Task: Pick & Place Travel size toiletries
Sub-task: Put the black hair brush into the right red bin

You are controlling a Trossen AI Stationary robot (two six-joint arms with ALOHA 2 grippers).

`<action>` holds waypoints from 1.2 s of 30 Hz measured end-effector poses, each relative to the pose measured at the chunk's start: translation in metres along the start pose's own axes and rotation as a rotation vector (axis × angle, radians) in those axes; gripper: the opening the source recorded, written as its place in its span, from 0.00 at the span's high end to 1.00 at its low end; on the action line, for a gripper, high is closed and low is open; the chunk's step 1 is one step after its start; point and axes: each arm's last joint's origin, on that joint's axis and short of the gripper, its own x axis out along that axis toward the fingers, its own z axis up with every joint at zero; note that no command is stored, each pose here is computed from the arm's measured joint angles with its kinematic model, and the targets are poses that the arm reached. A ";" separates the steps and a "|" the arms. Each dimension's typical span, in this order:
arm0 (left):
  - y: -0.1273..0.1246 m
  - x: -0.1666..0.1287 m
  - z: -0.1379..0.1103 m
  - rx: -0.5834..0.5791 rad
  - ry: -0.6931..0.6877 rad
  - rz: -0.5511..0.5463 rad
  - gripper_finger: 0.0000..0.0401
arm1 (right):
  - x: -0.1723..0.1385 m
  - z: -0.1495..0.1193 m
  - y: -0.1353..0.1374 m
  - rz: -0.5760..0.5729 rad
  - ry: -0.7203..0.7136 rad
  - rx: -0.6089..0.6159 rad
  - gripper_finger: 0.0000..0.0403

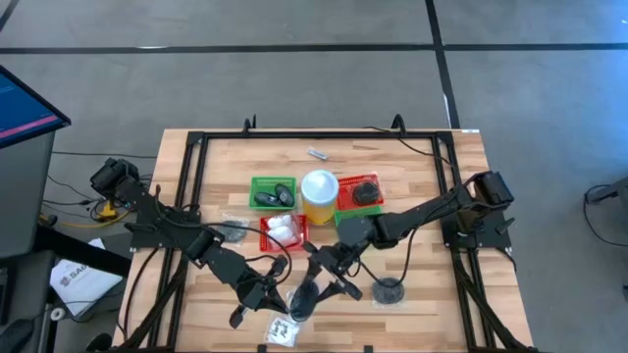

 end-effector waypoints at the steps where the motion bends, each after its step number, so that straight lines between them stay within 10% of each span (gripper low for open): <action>1: 0.000 0.000 0.000 0.000 0.001 0.000 1.00 | 0.000 -0.001 0.000 -0.001 0.007 0.004 0.52; 12: 0.000 0.000 0.000 -0.001 0.003 -0.001 1.00 | 0.000 -0.002 0.000 0.003 0.009 -0.022 0.95; 36: 0.006 -0.012 -0.001 -0.116 0.085 0.188 1.00 | -0.003 -0.008 0.000 -0.017 0.095 -0.015 0.95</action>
